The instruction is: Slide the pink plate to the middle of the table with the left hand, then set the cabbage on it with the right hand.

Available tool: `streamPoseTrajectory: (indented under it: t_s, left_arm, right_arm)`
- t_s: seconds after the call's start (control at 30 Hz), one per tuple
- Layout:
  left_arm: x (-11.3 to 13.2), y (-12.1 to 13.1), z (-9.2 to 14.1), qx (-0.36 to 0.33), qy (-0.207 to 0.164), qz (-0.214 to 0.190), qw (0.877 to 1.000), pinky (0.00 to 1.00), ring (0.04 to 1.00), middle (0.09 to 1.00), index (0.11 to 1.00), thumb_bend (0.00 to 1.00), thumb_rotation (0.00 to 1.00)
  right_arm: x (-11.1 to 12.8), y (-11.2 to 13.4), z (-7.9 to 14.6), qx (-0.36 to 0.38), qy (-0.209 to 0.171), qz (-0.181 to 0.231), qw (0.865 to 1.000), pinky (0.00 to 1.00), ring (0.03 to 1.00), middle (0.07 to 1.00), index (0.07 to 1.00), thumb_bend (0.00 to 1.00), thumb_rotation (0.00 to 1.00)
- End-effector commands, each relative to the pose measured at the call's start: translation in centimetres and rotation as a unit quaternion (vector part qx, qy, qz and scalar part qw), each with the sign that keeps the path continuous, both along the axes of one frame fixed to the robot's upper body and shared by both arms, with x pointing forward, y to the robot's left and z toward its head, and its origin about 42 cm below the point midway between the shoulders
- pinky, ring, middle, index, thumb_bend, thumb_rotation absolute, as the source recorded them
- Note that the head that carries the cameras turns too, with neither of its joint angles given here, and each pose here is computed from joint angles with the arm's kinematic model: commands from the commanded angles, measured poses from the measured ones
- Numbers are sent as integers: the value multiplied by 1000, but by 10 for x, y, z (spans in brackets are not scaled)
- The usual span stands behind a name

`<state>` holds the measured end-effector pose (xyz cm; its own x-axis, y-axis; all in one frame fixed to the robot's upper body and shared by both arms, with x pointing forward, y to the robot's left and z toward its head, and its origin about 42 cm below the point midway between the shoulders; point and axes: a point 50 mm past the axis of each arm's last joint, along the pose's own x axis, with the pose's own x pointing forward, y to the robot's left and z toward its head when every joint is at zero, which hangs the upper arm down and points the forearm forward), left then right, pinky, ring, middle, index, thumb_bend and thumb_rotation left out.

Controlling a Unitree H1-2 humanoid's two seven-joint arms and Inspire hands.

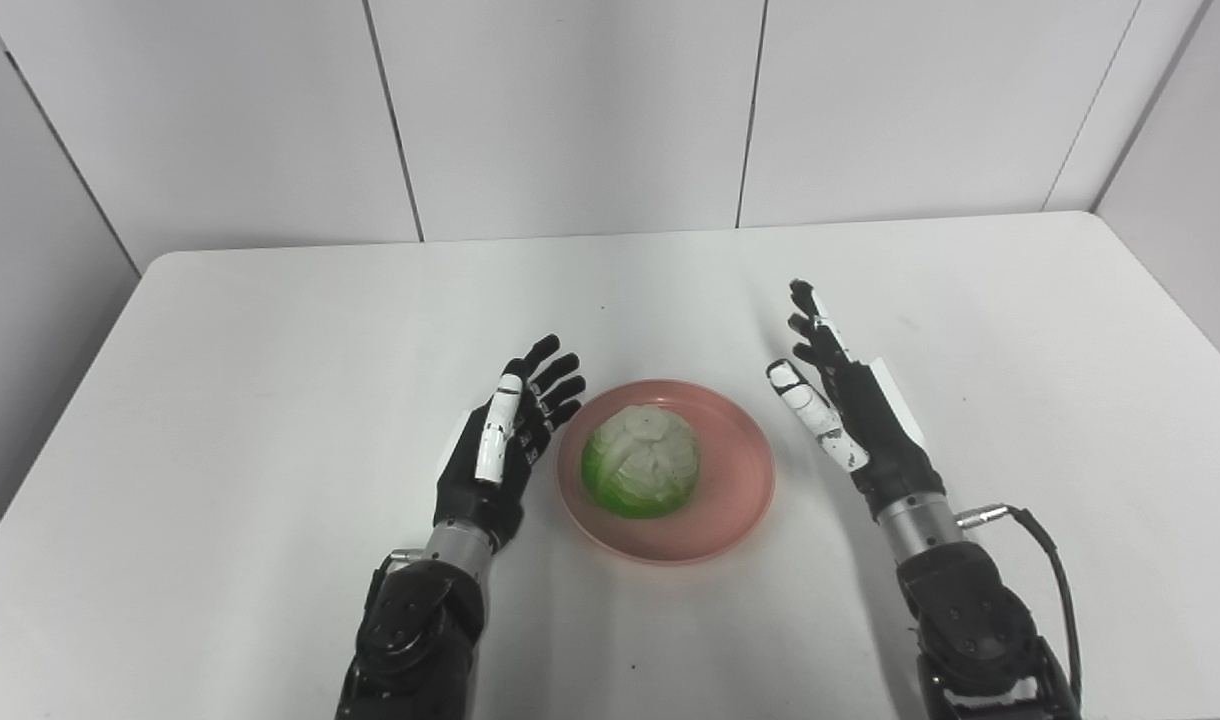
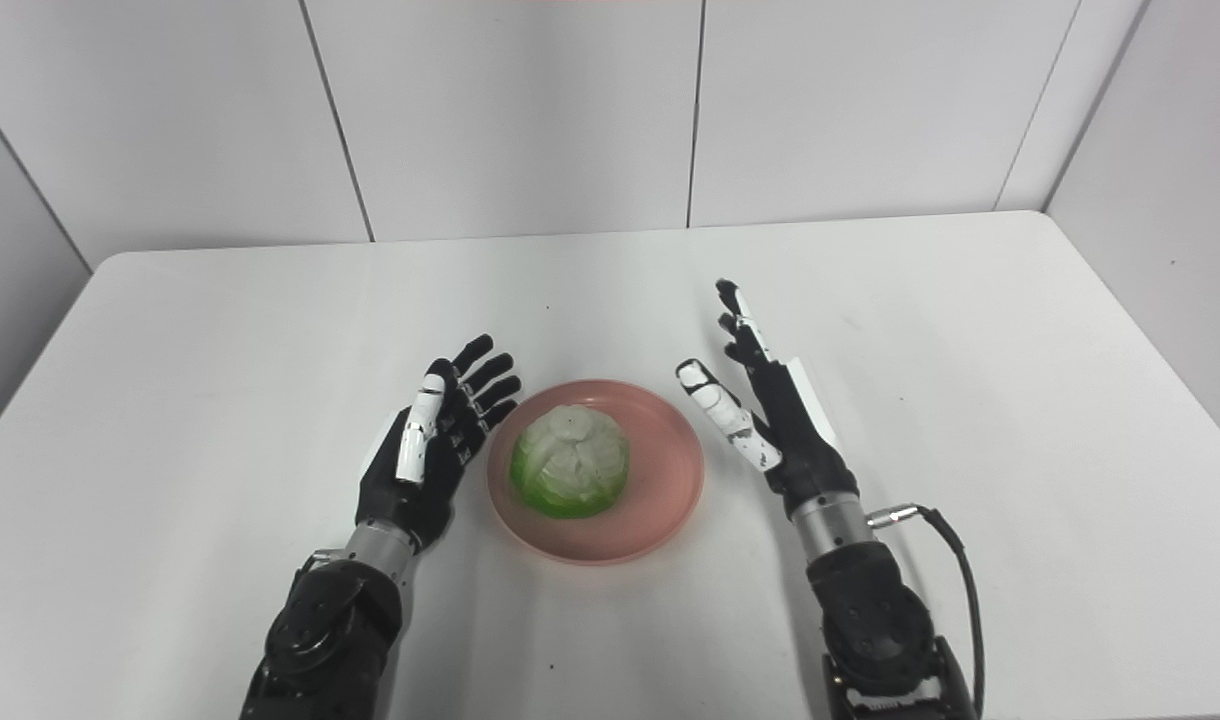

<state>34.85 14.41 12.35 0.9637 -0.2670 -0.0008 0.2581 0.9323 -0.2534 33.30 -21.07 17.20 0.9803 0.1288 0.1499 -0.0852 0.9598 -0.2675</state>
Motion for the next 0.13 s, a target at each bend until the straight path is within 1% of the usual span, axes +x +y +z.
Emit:
streamPoseTrajectory:
  t_s: [0.0,0.03,0.07,0.1]
  left_arm:
    - [-2,4,-1,8,0,3,1000,884,877,891,891,410,1000]
    - [-3,5,-1,9,0,3,1000,895,885,899,900,407,1000]
    - [-3,6,-2,11,0,3,1000,906,895,910,912,405,1000]
    - [-3,7,-2,14,0,2,1000,911,899,915,917,405,1000]
  right_arm:
    - [3,4,6,39,-6,-6,999,996,980,998,999,624,1000]
    - [3,5,2,57,-2,-9,998,998,977,992,993,556,1000]
    - [3,5,-2,73,3,-9,997,985,971,985,984,456,1000]
    - [3,5,-7,87,6,-10,996,976,969,982,981,418,1000]
